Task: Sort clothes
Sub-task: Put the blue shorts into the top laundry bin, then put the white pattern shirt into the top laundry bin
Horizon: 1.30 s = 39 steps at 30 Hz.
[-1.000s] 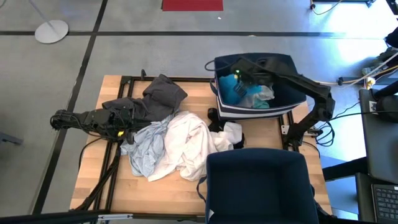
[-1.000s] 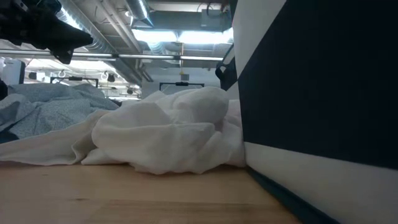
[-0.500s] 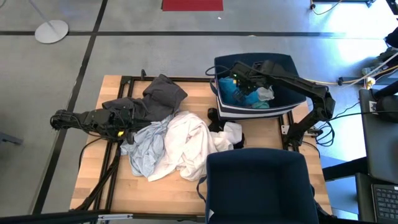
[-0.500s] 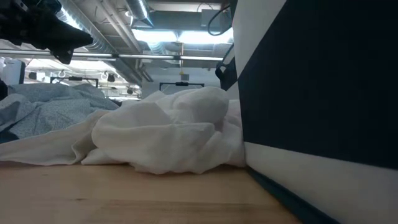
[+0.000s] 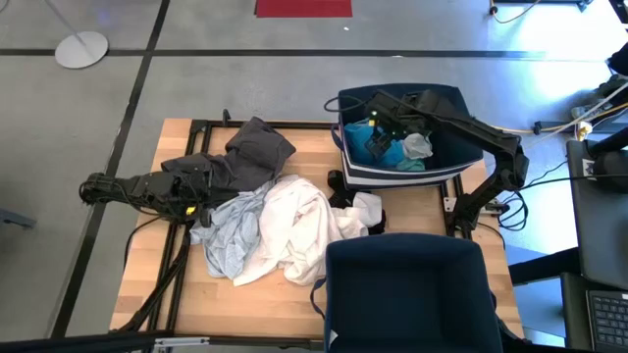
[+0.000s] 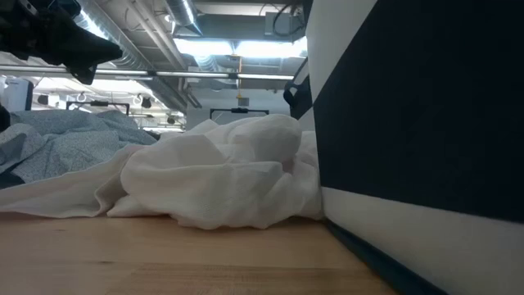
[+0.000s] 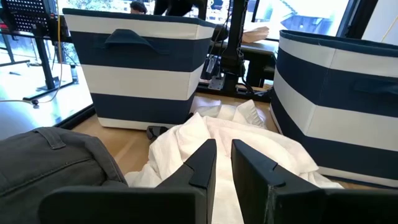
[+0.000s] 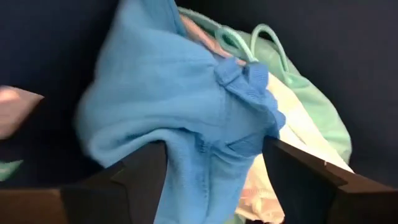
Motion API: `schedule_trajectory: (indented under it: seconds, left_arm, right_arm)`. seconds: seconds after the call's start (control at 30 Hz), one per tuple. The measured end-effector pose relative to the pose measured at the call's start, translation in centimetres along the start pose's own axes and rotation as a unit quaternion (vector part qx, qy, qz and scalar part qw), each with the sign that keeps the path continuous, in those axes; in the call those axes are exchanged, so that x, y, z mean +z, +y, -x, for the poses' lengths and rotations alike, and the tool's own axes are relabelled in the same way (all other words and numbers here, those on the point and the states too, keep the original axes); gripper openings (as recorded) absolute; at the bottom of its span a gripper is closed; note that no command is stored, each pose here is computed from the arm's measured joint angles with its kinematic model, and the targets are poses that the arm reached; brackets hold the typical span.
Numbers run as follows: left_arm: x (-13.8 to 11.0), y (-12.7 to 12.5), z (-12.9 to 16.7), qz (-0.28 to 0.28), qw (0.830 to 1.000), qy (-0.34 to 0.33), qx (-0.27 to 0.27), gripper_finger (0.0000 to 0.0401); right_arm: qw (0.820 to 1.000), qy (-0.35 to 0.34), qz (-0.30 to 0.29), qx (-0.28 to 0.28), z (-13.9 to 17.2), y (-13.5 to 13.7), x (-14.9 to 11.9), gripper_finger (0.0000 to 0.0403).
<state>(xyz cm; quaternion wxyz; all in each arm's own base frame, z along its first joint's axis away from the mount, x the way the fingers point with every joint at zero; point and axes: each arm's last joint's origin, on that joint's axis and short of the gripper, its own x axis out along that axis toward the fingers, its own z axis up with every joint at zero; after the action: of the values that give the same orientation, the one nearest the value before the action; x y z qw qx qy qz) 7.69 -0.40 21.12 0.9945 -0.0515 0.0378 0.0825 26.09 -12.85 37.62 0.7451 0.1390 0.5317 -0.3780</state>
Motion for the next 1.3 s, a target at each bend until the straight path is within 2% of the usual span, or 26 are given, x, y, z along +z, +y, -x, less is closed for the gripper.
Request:
schedule_trajectory:
  seconds: [0.13,0.23,0.43,0.63,0.73,0.93,1.13,1.3]
  left_arm:
    - [0.0,0.0,0.0,-0.001,1.0,0.0,0.0,0.004]
    - [0.0,0.0,0.0,-0.002,1.0,0.0,0.0,0.004]
    - [0.0,0.0,0.0,-0.005,1.0,0.0,0.003,0.004]
    - [0.0,0.0,0.0,-0.005,1.0,0.0,0.003,0.004]
    - [0.0,0.0,0.0,-0.006,1.0,0.0,0.003,0.004]
    - [0.0,0.0,0.0,-0.009,1.0,0.0,0.003,0.004]
    - [0.0,0.0,0.0,-0.009,1.0,0.0,0.003,0.004]
    - [0.0,0.0,0.0,-0.008,1.0,0.001,0.004,0.004]
  right_arm:
    - [0.998,-0.042,-0.028,0.037,2.4,-0.4,0.9,0.0265]
    - [0.992,-0.1,-0.034,0.064,3.6,0.1,1.7,0.0261]
    - [0.966,-0.223,0.019,0.129,4.8,3.5,3.5,0.0258]
    - [0.935,-0.298,0.086,0.175,4.6,8.1,4.9,0.0257]
    - [0.923,-0.31,0.126,0.19,3.5,11.0,5.3,0.0257]
    - [0.907,-0.306,0.212,0.199,-0.6,17.6,5.3,0.0257]
    - [0.872,-0.336,0.266,0.236,-4.5,23.6,5.2,0.0257]
    - [0.84,-0.367,0.314,0.247,-7.4,26.9,4.9,0.0257]
